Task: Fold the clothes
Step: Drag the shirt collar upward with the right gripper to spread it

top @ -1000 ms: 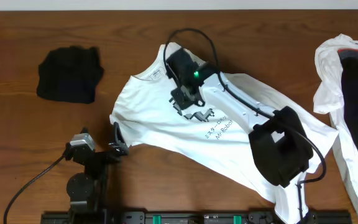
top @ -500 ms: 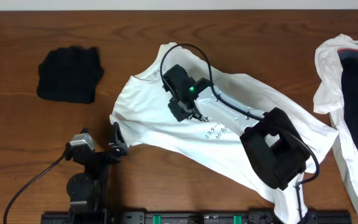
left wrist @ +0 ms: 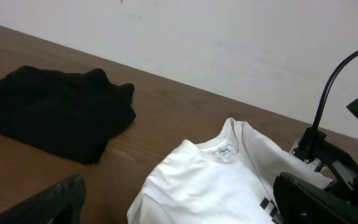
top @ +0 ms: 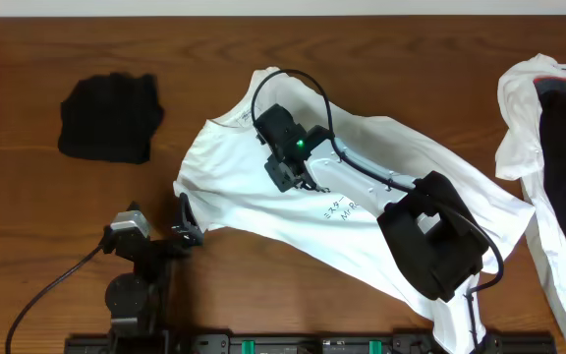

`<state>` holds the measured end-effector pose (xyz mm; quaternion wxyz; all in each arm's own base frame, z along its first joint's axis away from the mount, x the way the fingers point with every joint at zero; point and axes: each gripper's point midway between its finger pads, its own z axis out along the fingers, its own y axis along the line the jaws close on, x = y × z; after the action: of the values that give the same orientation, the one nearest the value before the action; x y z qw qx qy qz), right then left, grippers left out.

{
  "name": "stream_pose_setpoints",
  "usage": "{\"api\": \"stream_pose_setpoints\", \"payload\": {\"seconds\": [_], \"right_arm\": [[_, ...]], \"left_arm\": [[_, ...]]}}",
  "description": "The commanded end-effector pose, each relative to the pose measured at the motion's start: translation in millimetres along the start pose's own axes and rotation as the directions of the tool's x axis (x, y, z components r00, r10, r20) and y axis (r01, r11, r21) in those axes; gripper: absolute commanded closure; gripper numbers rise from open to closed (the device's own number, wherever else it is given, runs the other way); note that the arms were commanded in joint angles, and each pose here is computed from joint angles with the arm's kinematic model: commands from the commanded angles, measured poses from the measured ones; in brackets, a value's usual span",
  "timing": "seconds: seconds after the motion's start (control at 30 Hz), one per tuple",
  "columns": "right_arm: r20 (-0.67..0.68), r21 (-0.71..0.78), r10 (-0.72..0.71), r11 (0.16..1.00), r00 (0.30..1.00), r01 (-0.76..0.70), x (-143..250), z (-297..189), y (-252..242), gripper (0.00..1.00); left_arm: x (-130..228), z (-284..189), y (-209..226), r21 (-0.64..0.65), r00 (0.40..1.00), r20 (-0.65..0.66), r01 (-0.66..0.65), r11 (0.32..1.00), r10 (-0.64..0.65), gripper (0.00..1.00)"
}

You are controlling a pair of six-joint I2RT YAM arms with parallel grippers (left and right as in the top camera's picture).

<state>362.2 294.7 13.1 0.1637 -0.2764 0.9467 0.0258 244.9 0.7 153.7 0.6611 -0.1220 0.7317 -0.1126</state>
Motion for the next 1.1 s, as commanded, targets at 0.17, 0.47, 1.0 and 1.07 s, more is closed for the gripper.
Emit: {"api": "stream_pose_setpoints", "payload": {"seconds": [0.17,0.47,1.0,1.07], "right_arm": [[-0.022,0.026,0.046,0.999,0.999,-0.045,8,11,-2,0.67],[-0.02,0.03,0.046,0.999,0.999,-0.045,7,11,-2,0.73],[-0.031,0.031,0.043,0.999,0.999,-0.042,10,15,-1,0.72],[-0.031,0.03,0.041,0.999,0.999,-0.04,11,15,0,0.72]], "left_arm": [[15,1,2,0.004,0.999,-0.047,-0.007,1.0,0.007,0.02],[15,1,2,0.004,0.999,-0.047,-0.007,1.0,0.007,0.02],[15,1,2,0.004,0.999,-0.047,-0.007,1.0,0.007,0.02],[15,1,2,0.004,0.999,-0.047,-0.007,1.0,0.007,0.02]]}}
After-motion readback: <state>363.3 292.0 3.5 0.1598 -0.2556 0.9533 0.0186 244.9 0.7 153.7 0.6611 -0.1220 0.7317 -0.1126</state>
